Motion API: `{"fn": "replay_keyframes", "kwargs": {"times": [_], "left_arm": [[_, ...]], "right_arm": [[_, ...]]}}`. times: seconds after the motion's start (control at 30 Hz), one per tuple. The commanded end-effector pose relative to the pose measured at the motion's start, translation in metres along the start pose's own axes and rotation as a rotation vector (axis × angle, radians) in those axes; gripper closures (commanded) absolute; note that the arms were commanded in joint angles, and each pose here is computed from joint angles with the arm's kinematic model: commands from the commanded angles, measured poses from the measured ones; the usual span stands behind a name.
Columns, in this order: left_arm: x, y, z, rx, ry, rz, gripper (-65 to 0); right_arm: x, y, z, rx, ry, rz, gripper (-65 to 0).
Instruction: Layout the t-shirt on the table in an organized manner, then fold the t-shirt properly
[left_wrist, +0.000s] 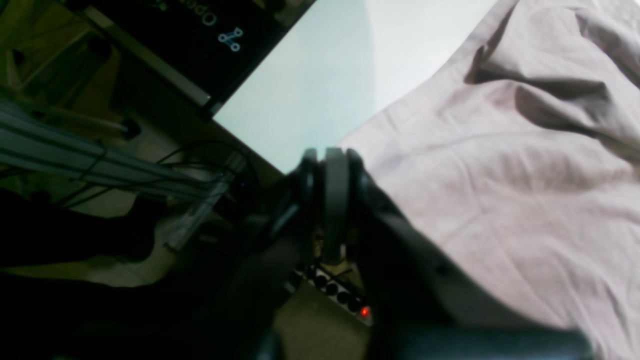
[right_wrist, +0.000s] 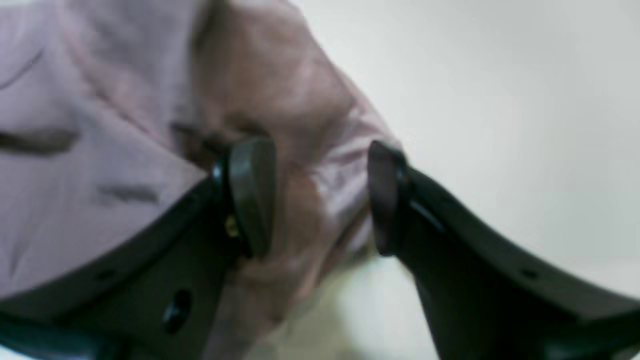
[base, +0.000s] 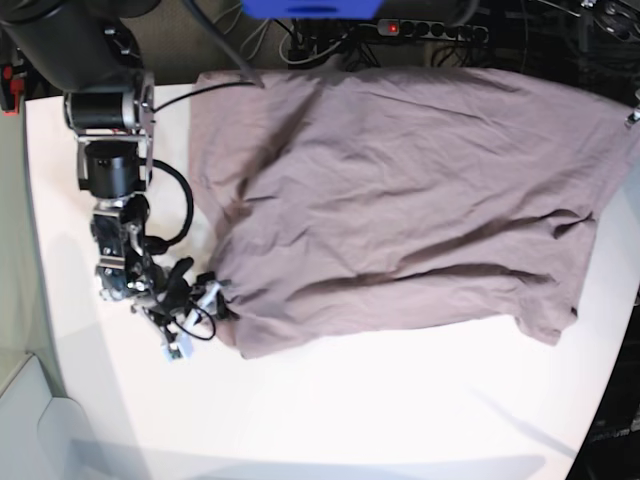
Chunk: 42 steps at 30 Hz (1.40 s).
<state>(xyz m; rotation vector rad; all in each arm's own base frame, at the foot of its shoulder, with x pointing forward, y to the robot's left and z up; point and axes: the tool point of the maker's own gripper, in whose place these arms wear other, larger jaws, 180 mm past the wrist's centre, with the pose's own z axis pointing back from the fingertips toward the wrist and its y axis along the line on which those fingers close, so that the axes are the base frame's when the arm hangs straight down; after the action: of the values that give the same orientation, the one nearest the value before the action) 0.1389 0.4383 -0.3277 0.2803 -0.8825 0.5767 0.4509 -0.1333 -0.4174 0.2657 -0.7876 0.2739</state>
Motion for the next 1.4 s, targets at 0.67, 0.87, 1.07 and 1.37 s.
{"fn": "replay_keyframes", "kwargs": {"times": [0.67,0.87,1.07,1.37], "left_arm": [[0.009,-0.002,0.003,-0.007,-0.041,0.001,-0.2],[0.008,-0.001,0.003,-0.005,-0.040,0.001,-0.2],[0.005,0.001,0.005,0.000,-0.030,-0.006,-0.2],[0.014,-0.007,0.000,-0.016,-0.056,0.008,-0.2]], "right_arm": [[0.078,-0.020,0.006,-0.015,-0.160,0.024,0.0],[0.140,-0.036,0.025,-0.049,-0.257,0.063,0.0],[0.191,-0.039,0.042,-0.062,-0.335,0.092,0.0],[0.205,-0.020,0.038,-0.030,-0.358,0.098,0.0]]}}
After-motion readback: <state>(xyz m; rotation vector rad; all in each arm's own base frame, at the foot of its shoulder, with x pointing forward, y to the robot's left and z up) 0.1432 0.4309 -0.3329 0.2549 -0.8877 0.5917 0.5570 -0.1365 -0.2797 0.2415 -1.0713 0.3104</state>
